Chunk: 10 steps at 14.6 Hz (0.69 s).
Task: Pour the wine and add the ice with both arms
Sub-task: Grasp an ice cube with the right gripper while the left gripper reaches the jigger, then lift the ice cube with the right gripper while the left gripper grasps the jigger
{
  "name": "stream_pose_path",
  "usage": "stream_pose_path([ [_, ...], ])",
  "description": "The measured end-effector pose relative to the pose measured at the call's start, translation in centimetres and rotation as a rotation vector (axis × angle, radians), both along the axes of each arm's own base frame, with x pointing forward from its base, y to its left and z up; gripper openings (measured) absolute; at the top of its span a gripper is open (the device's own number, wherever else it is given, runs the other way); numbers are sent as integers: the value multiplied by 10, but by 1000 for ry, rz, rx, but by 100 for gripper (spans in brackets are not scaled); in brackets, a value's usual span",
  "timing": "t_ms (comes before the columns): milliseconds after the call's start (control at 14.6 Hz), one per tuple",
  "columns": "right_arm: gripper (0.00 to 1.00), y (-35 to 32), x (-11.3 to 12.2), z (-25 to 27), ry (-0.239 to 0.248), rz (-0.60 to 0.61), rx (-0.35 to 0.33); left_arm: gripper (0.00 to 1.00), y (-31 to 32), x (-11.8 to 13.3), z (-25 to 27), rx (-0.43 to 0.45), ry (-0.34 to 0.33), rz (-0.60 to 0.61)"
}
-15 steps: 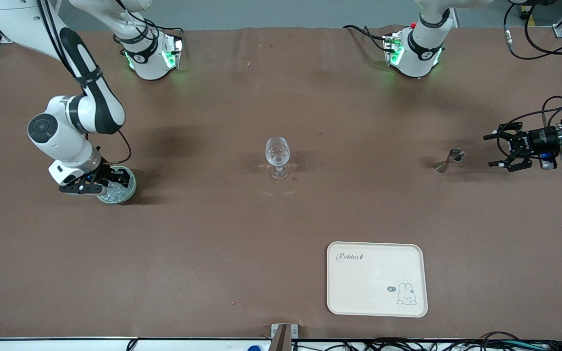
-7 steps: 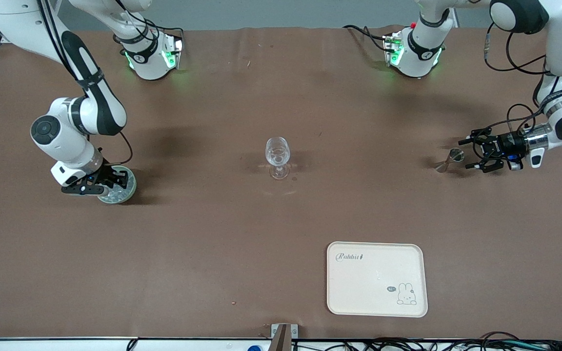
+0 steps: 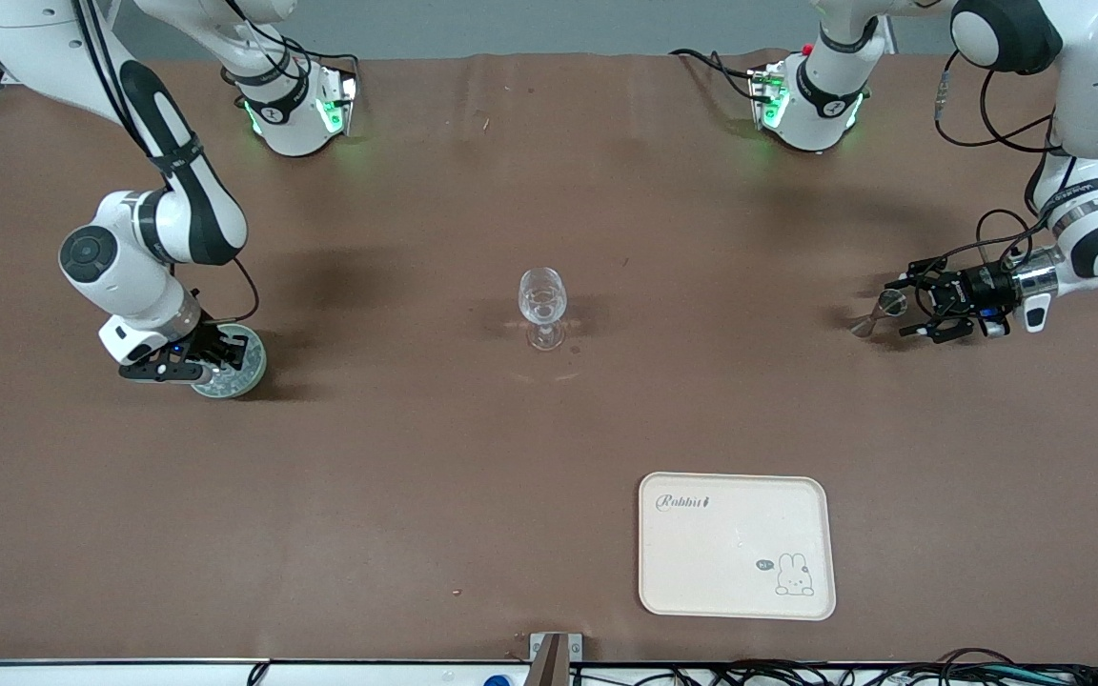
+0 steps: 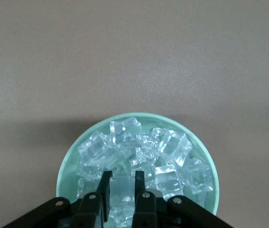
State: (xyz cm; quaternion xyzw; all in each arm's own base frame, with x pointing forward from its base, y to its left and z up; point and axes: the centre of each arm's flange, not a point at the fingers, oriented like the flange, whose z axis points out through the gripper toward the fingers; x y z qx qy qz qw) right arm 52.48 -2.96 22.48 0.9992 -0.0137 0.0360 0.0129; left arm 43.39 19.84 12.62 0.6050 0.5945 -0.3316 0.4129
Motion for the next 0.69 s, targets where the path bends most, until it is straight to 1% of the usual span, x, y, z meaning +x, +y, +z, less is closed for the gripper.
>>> stream_pose_path([
  [69, 23, -1, 4, 5, 24, -1, 0, 91, -6, -1, -3, -12, 3, 6],
  [137, 23, -1, 12, 15, 56, -3, -1, 91, -10, -2, -6, -18, 7, 11],
  [274, 23, -5, 33, 54, 124, -11, -4, 90, -12, -3, -9, -20, 5, 30],
  [343, 23, -8, 45, 82, 132, -17, -6, 90, -13, -3, -10, -18, 9, 43],
  [411, 23, -12, 55, 112, 118, -24, -8, 89, -14, -3, -10, -18, 18, 49],
  [480, 23, -16, 61, 138, 103, -32, -10, 85, -14, -3, -11, -18, 23, 52],
  [548, 23, -19, 65, 163, 93, -40, -11, 84, -14, -4, -11, -18, 26, 54],
  [617, 23, -22, 69, 187, 86, -46, -12, 81, -14, -4, -11, -18, 33, 58],
  [685, 23, -23, 73, 211, 85, -52, -13, 81, -14, -4, -11, -19, 43, 63],
])
